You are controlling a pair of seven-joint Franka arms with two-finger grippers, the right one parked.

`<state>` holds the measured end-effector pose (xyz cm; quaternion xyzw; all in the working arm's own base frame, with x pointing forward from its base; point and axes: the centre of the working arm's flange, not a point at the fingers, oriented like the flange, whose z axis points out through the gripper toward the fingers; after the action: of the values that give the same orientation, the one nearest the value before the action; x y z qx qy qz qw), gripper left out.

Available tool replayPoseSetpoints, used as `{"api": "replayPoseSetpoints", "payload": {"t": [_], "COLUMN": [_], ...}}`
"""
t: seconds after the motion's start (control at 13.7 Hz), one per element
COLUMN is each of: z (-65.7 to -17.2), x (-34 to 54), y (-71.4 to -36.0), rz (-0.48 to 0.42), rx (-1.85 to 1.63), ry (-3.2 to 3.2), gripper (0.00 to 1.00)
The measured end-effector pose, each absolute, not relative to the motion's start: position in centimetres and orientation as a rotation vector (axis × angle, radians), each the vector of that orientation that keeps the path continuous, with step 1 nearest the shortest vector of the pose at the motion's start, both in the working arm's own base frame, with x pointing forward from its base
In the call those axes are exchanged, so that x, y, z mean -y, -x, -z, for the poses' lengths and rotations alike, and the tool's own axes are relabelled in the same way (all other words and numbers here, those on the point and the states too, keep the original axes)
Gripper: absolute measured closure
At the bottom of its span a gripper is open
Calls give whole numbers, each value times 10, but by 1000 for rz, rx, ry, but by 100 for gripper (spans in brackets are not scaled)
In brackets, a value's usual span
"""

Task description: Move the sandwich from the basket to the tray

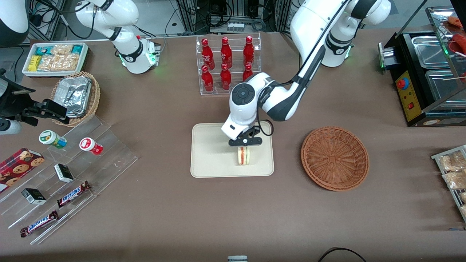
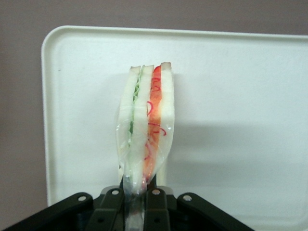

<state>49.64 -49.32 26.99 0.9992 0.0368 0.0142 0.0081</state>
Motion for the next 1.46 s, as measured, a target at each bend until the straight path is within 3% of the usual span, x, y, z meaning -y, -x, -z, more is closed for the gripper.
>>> {"api": "replayPoseSetpoints", "payload": {"t": [0.37,0.66,0.8,0.95,1.17,1.46], "z": [-246,-263,-304,-375,-475,-539], "x": [508,511,506,485,415,309], "y": [-490,-496,-503,-510,-515,-530], "rz": [-61,-55,-40,-45,-7,99], "rx": [-159,-202,-252,-324,-464,-378], "ry": [-3097,-3106,-3134,-3153,-3193,-3256], "gripper": [82,44,24,4,0,0]}}
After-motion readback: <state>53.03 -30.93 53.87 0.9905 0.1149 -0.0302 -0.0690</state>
